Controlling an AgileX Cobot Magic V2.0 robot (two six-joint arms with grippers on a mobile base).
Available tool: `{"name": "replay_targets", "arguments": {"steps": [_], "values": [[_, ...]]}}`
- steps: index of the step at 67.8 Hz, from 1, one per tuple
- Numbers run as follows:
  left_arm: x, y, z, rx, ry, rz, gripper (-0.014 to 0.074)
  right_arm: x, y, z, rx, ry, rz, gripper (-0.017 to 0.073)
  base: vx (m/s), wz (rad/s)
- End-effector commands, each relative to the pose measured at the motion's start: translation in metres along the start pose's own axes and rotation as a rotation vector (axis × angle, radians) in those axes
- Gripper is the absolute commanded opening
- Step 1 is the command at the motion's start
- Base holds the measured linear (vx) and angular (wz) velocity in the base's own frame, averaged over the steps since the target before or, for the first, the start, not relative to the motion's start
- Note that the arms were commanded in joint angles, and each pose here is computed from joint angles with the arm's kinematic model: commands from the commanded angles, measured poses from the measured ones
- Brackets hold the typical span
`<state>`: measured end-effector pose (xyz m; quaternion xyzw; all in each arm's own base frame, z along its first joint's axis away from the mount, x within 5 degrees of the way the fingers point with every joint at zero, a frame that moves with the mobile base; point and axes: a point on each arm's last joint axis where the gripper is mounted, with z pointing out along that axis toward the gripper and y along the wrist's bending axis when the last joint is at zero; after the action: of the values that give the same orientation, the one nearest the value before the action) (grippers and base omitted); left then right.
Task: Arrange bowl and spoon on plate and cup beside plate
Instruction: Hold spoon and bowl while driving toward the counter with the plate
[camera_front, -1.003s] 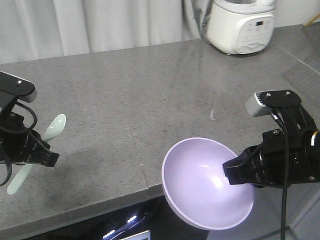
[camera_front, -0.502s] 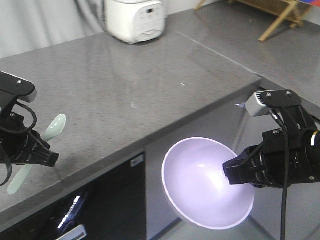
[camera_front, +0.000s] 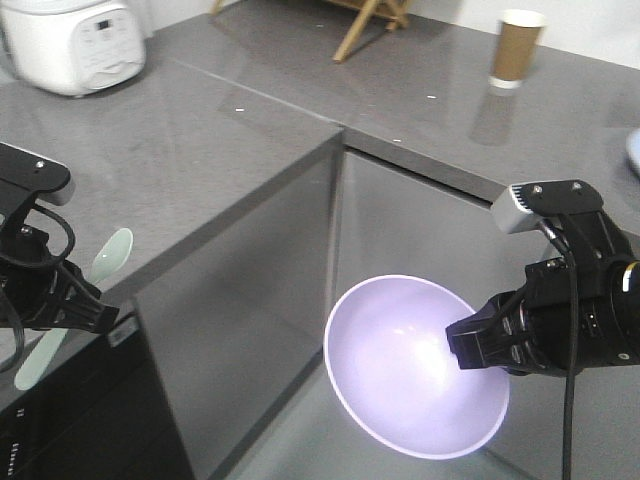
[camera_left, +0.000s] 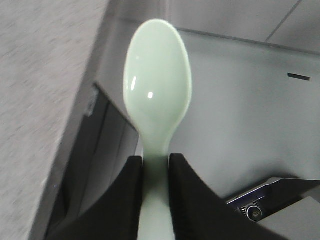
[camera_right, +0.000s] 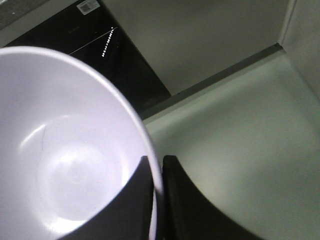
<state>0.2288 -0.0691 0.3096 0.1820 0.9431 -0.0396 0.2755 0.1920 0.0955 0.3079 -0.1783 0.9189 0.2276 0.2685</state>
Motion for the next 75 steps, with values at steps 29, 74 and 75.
{"name": "replay_targets", "arguments": {"steps": [29, 74, 75], "values": [[-0.0087, -0.0018, -0.0129, 0.003, -0.097, -0.008, 0.0083, -0.0098, 0.0046, -0.0107, -0.008, -0.089, -0.004, -0.0001, -0.01, -0.38], [-0.0087, -0.0018, -0.0129, 0.003, -0.097, -0.008, 0.0083, -0.0098, 0.0046, -0.0107, -0.008, -0.089, -0.004, -0.0001, 0.06, -0.18], [-0.0087, -0.0018, -0.0129, 0.003, -0.097, -0.008, 0.0083, -0.0098, 0.0046, -0.0107, -0.008, -0.089, -0.004, -0.0001, 0.08, -0.22]]}}
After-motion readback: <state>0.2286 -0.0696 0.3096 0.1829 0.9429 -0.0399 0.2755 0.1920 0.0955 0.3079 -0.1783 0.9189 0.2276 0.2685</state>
